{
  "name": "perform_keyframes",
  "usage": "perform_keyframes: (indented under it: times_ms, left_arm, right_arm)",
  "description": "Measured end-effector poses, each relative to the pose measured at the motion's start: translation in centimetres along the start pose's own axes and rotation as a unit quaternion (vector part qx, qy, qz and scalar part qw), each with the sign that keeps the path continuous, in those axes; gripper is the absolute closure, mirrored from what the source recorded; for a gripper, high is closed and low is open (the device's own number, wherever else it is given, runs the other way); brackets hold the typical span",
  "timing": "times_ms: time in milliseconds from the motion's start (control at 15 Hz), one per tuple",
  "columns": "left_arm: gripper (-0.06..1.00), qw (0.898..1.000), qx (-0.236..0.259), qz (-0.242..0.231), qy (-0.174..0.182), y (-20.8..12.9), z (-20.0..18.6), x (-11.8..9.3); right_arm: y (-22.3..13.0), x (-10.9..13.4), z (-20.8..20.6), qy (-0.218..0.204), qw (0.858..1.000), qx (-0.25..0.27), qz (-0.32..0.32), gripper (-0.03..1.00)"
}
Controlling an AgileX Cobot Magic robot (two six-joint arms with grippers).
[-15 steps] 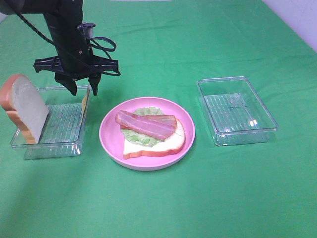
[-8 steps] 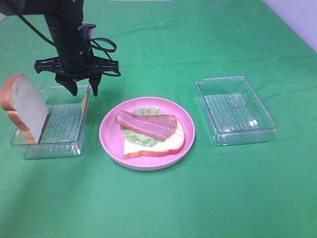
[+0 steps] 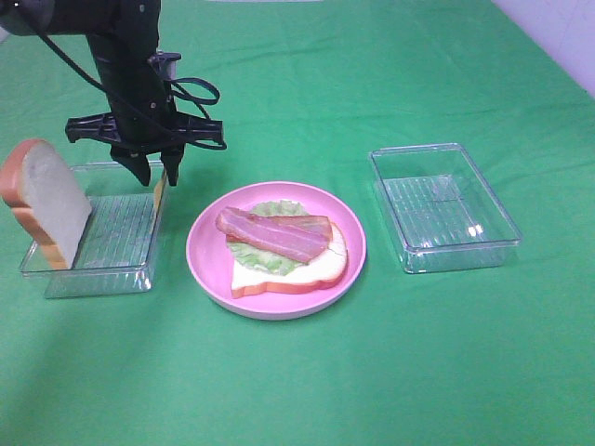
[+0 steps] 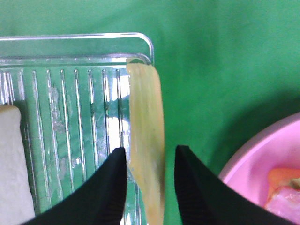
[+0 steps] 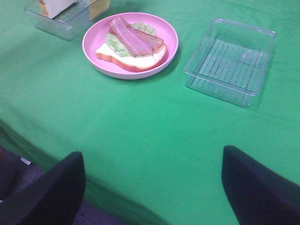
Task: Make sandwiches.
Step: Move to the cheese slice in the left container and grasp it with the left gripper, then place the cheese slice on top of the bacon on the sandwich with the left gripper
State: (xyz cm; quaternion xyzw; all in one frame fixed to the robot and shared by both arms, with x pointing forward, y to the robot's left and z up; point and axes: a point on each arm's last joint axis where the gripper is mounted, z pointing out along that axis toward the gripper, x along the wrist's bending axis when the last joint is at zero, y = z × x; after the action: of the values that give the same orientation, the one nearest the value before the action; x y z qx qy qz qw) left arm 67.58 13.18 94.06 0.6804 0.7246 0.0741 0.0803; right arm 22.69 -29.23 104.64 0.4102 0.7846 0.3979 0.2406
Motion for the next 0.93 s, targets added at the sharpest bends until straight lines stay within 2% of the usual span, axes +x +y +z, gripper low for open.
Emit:
perform_keyframes:
  times_ms: [133, 333, 533, 600, 667, 733, 867, 933]
  left_arm:
    - [0.78, 1.0, 0.0, 0.001, 0.001, 0.0, 0.0, 0.0]
    - [0.94, 1.0, 0.0, 0.001, 0.001, 0.0, 0.0, 0.0]
    - [0.94, 1.0, -0.002, 0.0, -0.002, 0.0, 0.0, 0.0]
    - [0.94, 1.0, -0.015, 0.0, -0.01, 0.2, -1.6, 0.0]
    - [0.94, 1.0, -0.015, 0.0, -0.01, 0.2, -1.6, 0.0]
    - [0.94, 0.999, -0.027, 0.0, -0.022, 0.2, -3.4, 0.0]
    - [0.94, 0.996, -0.058, 0.009, -0.07, 0.0, -8.4, -0.1]
    - [0.94, 0.99, -0.074, 0.017, -0.118, -0.4, -11.4, -0.4]
  right_arm:
    - [0.0, 0.0, 0.0, 0.0, 1.0, 0.0, 0.0, 0.21]
    - [0.0, 0.0, 0.0, 0.0, 1.0, 0.0, 0.0, 0.21]
    - [0.0, 0.0, 0.0, 0.0, 1.0, 0.0, 0.0, 0.21]
    - [0.0, 0.0, 0.0, 0.0, 1.0, 0.0, 0.0, 0.21]
    - [0.0, 0.0, 0.0, 0.0, 1.0, 0.0, 0.0, 0.21]
    - [0.0, 0.0, 0.0, 0.0, 1.0, 0.0, 0.0, 0.21]
    - [0.0, 0.0, 0.0, 0.0, 1.0, 0.0, 0.0, 0.21]
    - [0.0, 0.0, 0.0, 0.0, 1.0, 0.0, 0.0, 0.21]
